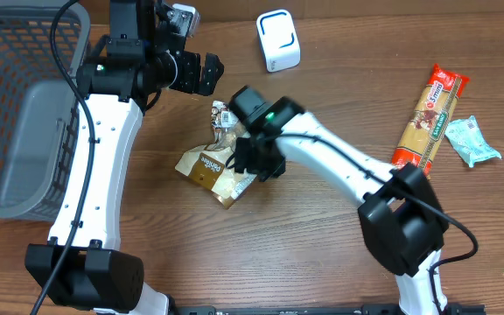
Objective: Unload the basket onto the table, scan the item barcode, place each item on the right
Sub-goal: 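Move the right gripper to the white shampoo tube and grasp it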
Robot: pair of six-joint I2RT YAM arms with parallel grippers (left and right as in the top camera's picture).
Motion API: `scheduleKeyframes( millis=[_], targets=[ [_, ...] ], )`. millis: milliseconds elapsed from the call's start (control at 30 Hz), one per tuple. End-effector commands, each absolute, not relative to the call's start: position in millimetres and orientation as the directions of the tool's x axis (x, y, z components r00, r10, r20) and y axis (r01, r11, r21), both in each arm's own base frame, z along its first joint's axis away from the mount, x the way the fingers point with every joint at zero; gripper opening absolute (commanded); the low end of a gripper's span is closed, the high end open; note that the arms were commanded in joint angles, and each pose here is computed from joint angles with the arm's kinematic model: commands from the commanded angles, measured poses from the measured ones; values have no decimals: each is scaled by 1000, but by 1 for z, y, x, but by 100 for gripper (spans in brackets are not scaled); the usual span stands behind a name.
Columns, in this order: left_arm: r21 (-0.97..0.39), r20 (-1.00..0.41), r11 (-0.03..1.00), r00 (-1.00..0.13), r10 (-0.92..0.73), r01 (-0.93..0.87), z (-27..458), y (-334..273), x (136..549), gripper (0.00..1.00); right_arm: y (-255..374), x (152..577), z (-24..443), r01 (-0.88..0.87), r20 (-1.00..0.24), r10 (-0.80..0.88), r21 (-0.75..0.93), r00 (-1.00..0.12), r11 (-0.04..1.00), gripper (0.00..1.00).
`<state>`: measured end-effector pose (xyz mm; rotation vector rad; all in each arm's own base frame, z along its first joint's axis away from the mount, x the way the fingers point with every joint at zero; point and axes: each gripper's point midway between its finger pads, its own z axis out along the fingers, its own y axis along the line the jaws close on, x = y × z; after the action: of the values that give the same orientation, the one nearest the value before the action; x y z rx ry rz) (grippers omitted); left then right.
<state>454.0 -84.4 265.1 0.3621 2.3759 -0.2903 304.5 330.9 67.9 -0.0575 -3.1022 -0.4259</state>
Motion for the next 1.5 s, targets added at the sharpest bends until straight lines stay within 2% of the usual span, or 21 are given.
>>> scheduleKeyframes(
  millis=[0,233,333,467,600,733,900,1033,1167,1367,1433,1467],
  targets=[
    [-88,-702,929,-684,199,361,276,-88,453,100,324,314,70,122,-87,140,190,-986,974,46],
    [-88,-702,929,-684,199,360,276,-88,453,100,324,303,63,146,-78,160,163,-984,976,47],
    [-88,-702,929,-684,199,361,276,-88,453,100,319,301,48,154,-64,166,158,-984,975,52],
    [-88,-702,929,-684,199,361,276,-88,453,100,321,302,28,166,-45,179,207,-983,964,56],
    [-88,-702,929,-684,199,361,276,-88,453,100,328,310,19,151,-63,174,273,-983,950,55],
    [-88,-702,929,-684,199,361,276,-88,453,100,331,317,21,113,-94,146,292,-985,950,40],
    [-88,-702,929,-684,199,361,276,-88,453,100,322,313,20,63,-88,89,258,-992,964,14],
    [-88,-702,929,-684,199,361,276,-88,453,100,303,314,31,7,-69,22,208,-997,978,4],
    [-88,-702,929,-684,199,361,276,-88,453,100,285,315,52,-132,-72,-122,158,-990,979,4],
    [-88,-702,929,-684,199,361,276,-88,453,100,237,324,72,-201,-111,-212,-99,-971,975,6],
    [-88,-702,928,-684,199,361,276,-88,453,100,231,325,71,-229,-111,-244,-135,-963,964,13],
    [-88,-702,928,-684,199,361,276,-88,453,100,231,325,70,-249,-108,-264,-137,-958,959,24]
  ],
)
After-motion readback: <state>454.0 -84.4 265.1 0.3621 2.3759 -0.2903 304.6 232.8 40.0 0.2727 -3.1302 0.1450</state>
